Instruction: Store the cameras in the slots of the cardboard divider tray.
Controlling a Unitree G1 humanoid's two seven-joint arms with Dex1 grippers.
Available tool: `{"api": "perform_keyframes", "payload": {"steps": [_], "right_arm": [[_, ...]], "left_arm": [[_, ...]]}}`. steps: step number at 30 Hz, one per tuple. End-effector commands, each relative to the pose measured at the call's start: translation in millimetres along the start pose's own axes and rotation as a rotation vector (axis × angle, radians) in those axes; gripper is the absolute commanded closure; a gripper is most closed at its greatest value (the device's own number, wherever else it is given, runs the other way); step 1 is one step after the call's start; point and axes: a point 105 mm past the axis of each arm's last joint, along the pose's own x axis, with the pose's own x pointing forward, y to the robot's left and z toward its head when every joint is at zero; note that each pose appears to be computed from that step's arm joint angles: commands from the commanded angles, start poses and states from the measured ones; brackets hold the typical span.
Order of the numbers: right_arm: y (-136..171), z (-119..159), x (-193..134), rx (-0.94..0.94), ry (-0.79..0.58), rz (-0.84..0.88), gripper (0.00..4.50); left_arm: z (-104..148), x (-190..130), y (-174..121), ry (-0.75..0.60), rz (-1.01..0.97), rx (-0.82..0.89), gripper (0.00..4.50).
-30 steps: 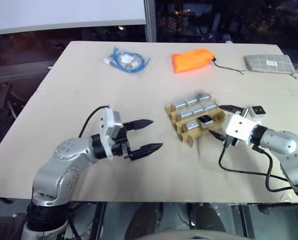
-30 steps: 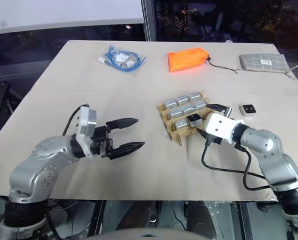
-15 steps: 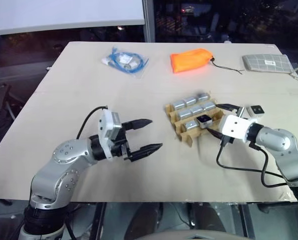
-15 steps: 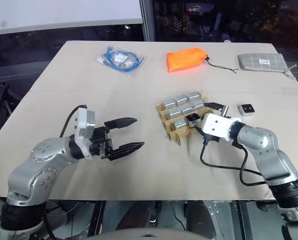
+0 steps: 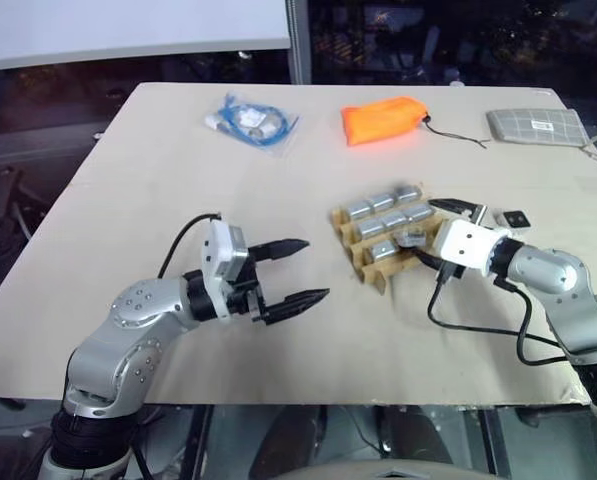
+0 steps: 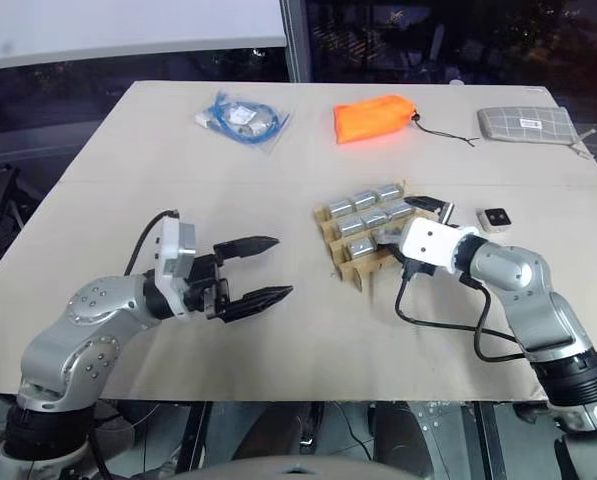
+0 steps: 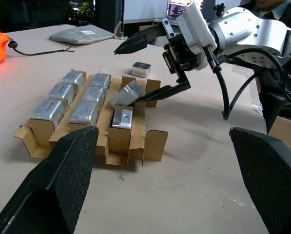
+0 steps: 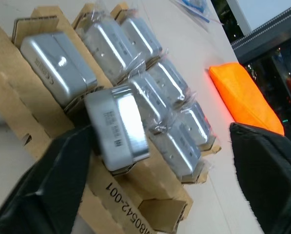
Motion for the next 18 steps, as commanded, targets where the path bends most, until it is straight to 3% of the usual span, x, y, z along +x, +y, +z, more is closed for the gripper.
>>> {"api": "perform_keyframes", "payload": {"steps": [1,5,18], "right_arm": [[-1,11,0,-0.055,-0.045,0.037,1.64],[10,11,6,-0.074,-0.053,0.109,3.53],[-12,16,7,-0.100,-0.067,0.205,3.53]], "left_arm": [[6,2,-4,-0.017,-0.016,0.036,0.00],[6,2,-5,-0.019,-0.013,0.039,0.00],[12,9,-10,-0.030,0.011,0.046,0.00]]}}
